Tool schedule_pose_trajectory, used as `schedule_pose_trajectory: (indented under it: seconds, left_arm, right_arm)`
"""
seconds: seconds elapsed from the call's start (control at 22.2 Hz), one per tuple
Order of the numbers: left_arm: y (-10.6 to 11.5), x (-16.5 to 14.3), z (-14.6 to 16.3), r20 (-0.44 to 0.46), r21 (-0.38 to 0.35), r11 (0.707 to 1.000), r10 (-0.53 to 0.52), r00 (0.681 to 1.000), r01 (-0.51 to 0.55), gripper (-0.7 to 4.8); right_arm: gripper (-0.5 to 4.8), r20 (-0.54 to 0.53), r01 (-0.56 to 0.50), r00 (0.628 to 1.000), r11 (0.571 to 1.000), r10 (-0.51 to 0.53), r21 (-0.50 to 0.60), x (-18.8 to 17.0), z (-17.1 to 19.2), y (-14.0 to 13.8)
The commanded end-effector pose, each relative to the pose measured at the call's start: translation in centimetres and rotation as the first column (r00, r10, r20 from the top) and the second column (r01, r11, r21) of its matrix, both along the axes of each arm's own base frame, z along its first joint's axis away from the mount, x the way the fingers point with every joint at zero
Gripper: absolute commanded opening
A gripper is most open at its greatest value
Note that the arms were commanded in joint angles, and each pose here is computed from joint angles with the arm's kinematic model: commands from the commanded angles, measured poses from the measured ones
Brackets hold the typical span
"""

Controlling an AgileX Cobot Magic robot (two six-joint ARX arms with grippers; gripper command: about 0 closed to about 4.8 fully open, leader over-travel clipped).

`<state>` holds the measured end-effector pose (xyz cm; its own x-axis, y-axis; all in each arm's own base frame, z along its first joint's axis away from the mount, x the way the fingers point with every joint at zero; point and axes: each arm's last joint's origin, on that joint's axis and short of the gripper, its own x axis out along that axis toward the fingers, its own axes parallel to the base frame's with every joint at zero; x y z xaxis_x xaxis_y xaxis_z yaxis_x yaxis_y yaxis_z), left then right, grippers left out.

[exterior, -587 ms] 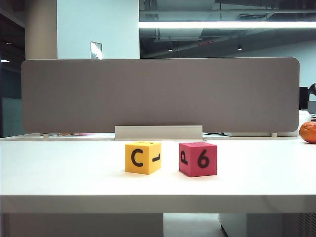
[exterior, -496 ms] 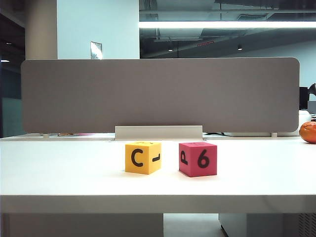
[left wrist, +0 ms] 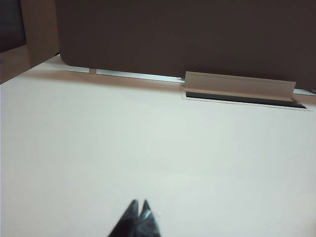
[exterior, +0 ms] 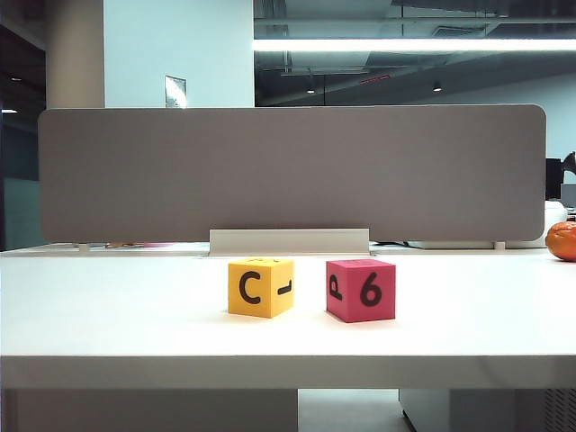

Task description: Stack one letter block on top of another letter block.

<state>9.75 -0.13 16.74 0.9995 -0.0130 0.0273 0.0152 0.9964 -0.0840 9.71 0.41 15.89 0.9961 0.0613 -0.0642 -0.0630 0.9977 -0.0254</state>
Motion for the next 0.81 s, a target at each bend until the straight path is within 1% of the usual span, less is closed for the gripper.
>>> schedule_pose_trajectory:
  seconds: [0.05, 0.18, 0.27, 0.41, 0.45, 0.5, 0.59, 0.72, 0.77, 0.81]
  left_arm:
    - [0.0, 0.0, 0.2, 0.016, -0.002, 1.000, -0.003, 1.000, 0.003, -0.06]
    - [0.0, 0.0, 0.2, 0.015, -0.002, 1.000, -0.003, 1.000, 0.003, -0.06]
    - [0.0, 0.0, 0.2, 0.016, -0.002, 1.000, -0.003, 1.000, 0.003, -0.06]
    - [0.0, 0.0, 0.5, 0.040, -0.003, 1.000, -0.012, 0.999, 0.012, -0.06]
    - [0.0, 0.0, 0.5, 0.041, -0.002, 1.000, -0.021, 0.999, 0.021, -0.06]
    - [-0.1, 0.0, 0.5, 0.042, -0.002, 1.000, -0.023, 0.999, 0.023, -0.06]
    - [-0.1, 0.0, 0.5, 0.042, -0.001, 1.000, -0.030, 0.999, 0.030, -0.06]
    - [-0.2, 0.0, 0.5, 0.040, 0.002, 0.997, -0.074, 0.996, 0.074, -0.06]
    - [-0.4, -0.1, 0.5, 0.038, 0.006, 0.992, -0.130, 0.991, 0.130, -0.06]
    - [-0.5, -0.1, 0.5, 0.038, 0.008, 0.987, -0.160, 0.986, 0.159, -0.06]
  right_arm:
    - [-0.01, 0.013, 0.002, 1.000, 1.000, -0.002, -0.003, 0.0, 0.0, 0.0]
    - [-0.01, 0.028, 0.006, 1.000, 1.000, -0.006, -0.002, 0.0, 0.2, 0.0]
    - [-0.01, 0.027, -0.042, 0.999, 0.999, 0.042, 0.004, 0.0, 0.2, 0.1]
    - [-0.01, 0.021, -0.149, 0.989, 0.989, 0.149, 0.015, 0.0, 0.1, 0.4]
    - [-0.01, 0.016, -0.163, 0.987, 0.986, 0.163, 0.025, -0.1, 0.1, 0.5]
    - [0.00, 0.005, -0.176, 0.984, 0.981, 0.177, 0.077, -0.1, 0.0, 0.5]
    - [0.00, -0.003, -0.189, 0.982, 0.972, 0.191, 0.142, -0.1, 0.0, 0.6]
    - [0.00, -0.003, -0.268, 0.962, 0.951, 0.272, 0.157, -0.2, 0.0, 0.8]
    - [-0.01, -0.009, -0.309, 0.949, 0.937, 0.315, 0.161, -0.2, -0.1, 0.9]
    - [-0.01, -0.012, -0.334, 0.940, 0.928, 0.340, 0.164, -0.2, -0.1, 1.0]
